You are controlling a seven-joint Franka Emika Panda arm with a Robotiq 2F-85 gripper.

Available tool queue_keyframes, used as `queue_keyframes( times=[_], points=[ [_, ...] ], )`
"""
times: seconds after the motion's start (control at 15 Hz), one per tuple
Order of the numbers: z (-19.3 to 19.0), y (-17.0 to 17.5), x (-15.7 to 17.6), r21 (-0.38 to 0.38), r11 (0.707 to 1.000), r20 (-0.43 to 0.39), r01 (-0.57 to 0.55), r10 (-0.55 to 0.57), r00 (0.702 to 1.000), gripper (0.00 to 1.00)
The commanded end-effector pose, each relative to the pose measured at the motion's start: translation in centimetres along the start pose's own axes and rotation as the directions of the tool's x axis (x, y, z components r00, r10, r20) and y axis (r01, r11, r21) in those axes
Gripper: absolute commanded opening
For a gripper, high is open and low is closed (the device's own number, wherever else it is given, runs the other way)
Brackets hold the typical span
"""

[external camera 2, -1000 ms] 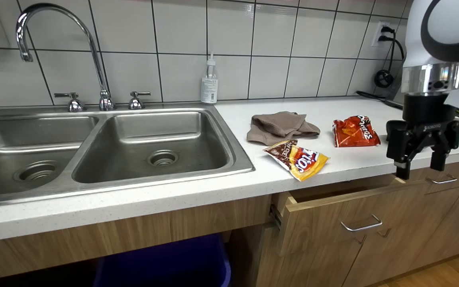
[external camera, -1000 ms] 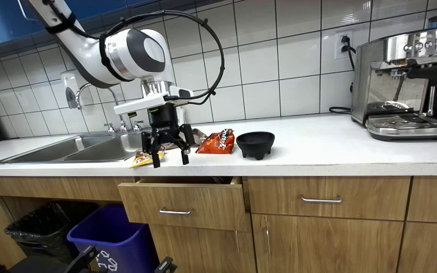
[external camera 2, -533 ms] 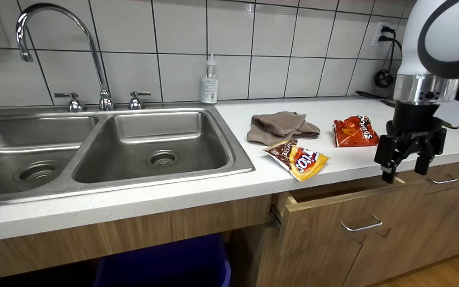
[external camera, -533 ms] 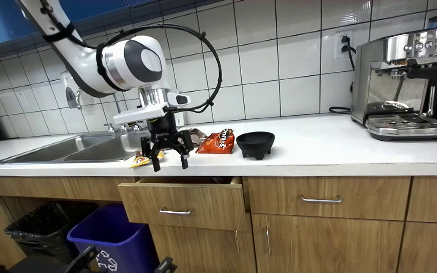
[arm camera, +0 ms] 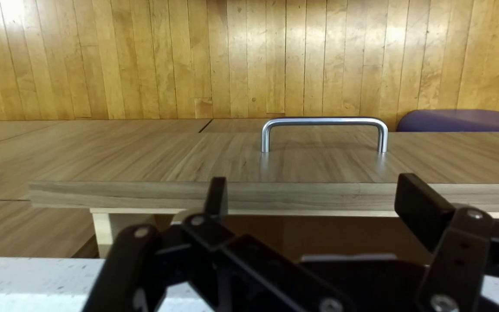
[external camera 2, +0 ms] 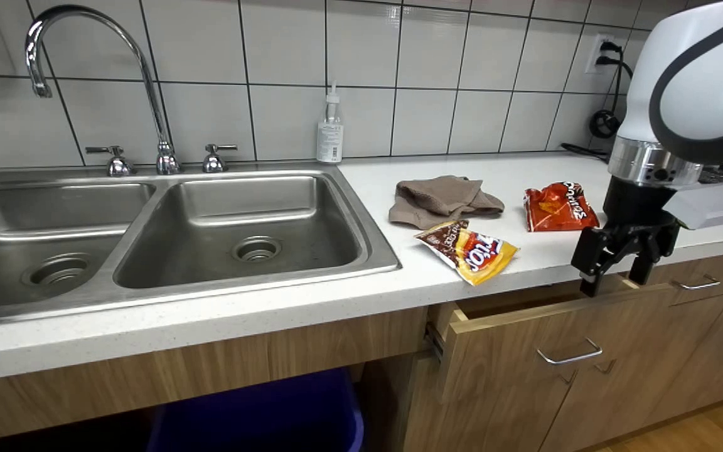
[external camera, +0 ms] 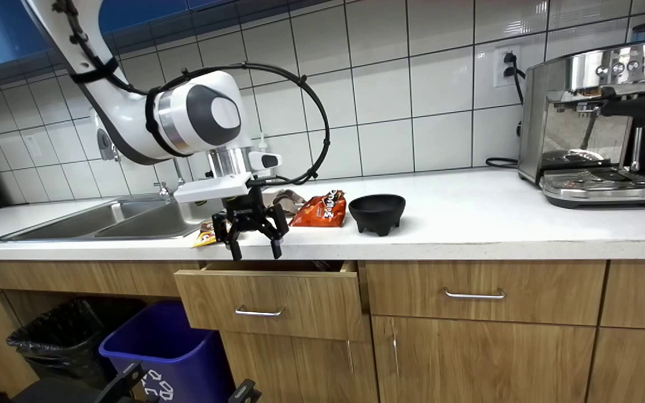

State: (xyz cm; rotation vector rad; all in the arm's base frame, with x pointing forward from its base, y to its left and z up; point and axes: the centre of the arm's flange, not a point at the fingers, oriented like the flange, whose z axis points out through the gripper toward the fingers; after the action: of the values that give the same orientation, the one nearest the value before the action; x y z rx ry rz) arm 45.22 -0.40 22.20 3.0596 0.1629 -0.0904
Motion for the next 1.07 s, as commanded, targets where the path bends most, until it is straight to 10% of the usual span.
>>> queue_keyframes(
  times=[0.0, 1.0],
  points=[
    [1.1, -0.6, 0.7, -0.009, 1.000, -0.037, 0.018, -0.018, 0.999, 1.00],
    [4.0, -1.1, 3.1, -0.002, 1.000, -0.073, 0.002, -0.003, 0.997, 1.00]
  ],
)
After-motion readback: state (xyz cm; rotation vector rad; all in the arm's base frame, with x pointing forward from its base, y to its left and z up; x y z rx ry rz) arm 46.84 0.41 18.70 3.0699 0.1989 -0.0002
